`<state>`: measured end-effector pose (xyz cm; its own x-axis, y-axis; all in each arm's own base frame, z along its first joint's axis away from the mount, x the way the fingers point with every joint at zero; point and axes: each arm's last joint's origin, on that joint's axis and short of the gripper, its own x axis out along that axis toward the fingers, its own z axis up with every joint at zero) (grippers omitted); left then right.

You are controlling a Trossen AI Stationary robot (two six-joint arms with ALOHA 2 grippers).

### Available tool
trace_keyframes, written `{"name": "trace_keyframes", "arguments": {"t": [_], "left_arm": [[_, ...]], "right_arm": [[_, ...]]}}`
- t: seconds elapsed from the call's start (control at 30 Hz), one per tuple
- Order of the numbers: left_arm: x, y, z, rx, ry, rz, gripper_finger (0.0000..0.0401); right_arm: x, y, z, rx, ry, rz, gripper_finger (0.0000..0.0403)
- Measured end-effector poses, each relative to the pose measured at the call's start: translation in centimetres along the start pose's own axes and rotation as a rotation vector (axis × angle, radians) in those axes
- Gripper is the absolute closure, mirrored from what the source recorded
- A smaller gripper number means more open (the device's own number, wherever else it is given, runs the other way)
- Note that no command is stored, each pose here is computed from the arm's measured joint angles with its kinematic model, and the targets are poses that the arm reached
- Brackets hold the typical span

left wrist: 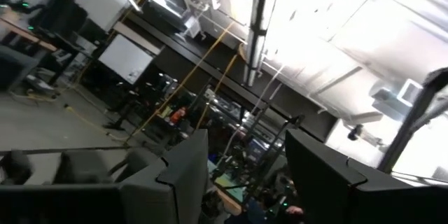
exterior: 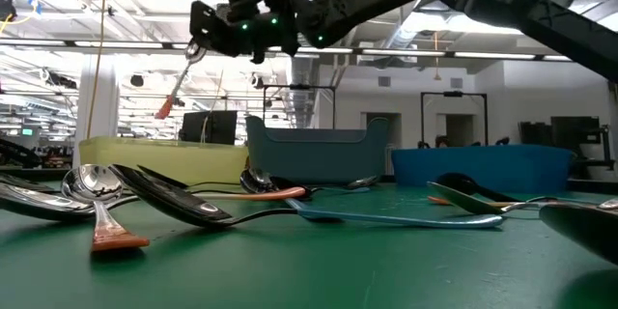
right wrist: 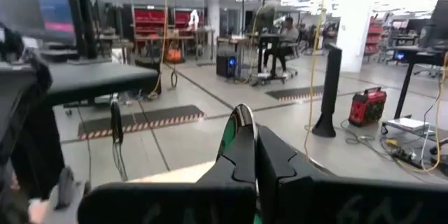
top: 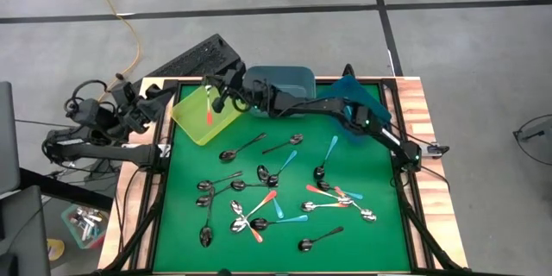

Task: Sort silverware by color (type)
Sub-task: Put the orange spoon into the yellow bin

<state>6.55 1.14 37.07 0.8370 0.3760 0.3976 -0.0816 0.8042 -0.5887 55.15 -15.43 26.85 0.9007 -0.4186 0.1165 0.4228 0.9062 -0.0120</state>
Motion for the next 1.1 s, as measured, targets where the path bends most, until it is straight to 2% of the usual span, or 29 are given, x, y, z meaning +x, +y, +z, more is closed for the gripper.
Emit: {"name": "trace_keyframes", "arguments": {"t": [0.1,0.3,0.6,0.73,0.87,0.97,1.1], "left_arm": [[0.0,0.0,0.0,0.0,-0.004,0.006,0.0225],[0.0,0.0,0.0,-0.007,-0.005,0.006,0.0225],[0.0,0.0,0.0,-0.008,0.0,0.009,0.0225],[0.0,0.1,-0.1,-0.005,0.006,0.016,0.0225],[0.0,0.2,-0.2,-0.011,0.004,0.037,0.0225],[0.0,0.2,-0.2,-0.01,0.005,0.041,0.0225],[0.0,0.2,-0.2,-0.009,0.006,0.043,0.0225]], "right_arm": [[0.1,-0.4,-0.1,-0.105,0.003,0.04,0.0396],[0.1,0.2,0.7,-0.396,-0.009,0.144,0.0396],[0.0,0.8,-0.3,-0.73,0.098,0.234,0.0396],[-0.2,1.3,-0.6,-0.831,0.113,0.269,0.0396],[-0.3,1.9,-0.5,-0.884,0.078,0.317,0.0396],[0.0,2.3,-1.9,-0.944,0.058,0.326,0.0396],[0.2,2.9,-5.4,-1.009,0.136,0.384,0.0396]]}}
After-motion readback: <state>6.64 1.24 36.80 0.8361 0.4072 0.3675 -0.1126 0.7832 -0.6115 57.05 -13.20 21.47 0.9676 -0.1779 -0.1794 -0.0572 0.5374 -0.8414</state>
